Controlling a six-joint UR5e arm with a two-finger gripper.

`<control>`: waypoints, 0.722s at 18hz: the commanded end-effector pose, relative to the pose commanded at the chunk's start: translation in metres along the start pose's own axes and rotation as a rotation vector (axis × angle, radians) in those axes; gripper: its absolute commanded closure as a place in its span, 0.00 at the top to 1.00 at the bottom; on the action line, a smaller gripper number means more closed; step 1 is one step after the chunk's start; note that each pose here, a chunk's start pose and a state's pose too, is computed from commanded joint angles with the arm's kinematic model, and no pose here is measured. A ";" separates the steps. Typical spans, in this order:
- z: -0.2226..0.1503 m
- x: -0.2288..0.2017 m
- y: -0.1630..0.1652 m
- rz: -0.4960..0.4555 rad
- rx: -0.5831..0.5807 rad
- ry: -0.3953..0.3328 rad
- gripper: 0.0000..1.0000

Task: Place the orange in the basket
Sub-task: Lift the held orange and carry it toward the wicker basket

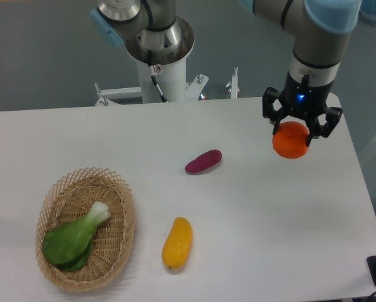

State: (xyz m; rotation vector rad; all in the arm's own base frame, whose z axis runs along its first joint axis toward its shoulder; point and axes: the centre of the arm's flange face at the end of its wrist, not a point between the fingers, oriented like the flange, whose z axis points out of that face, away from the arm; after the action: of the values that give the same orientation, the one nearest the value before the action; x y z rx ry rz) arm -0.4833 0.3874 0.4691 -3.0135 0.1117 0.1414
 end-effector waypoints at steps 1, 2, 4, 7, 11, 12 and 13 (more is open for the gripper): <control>0.003 0.002 0.000 0.001 0.001 0.007 0.65; 0.004 0.003 -0.001 -0.001 0.000 0.009 0.65; 0.003 0.004 -0.003 -0.011 0.017 0.014 0.65; 0.000 0.007 -0.007 -0.015 0.022 0.010 0.65; -0.003 0.012 -0.011 -0.044 0.026 0.008 0.65; -0.003 0.015 -0.016 -0.050 0.028 0.008 0.65; -0.003 0.019 -0.021 -0.046 0.029 0.010 0.65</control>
State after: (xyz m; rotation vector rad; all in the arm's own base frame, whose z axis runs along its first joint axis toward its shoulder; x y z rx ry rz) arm -0.4624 0.4064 0.4723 -2.9859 0.0448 0.1196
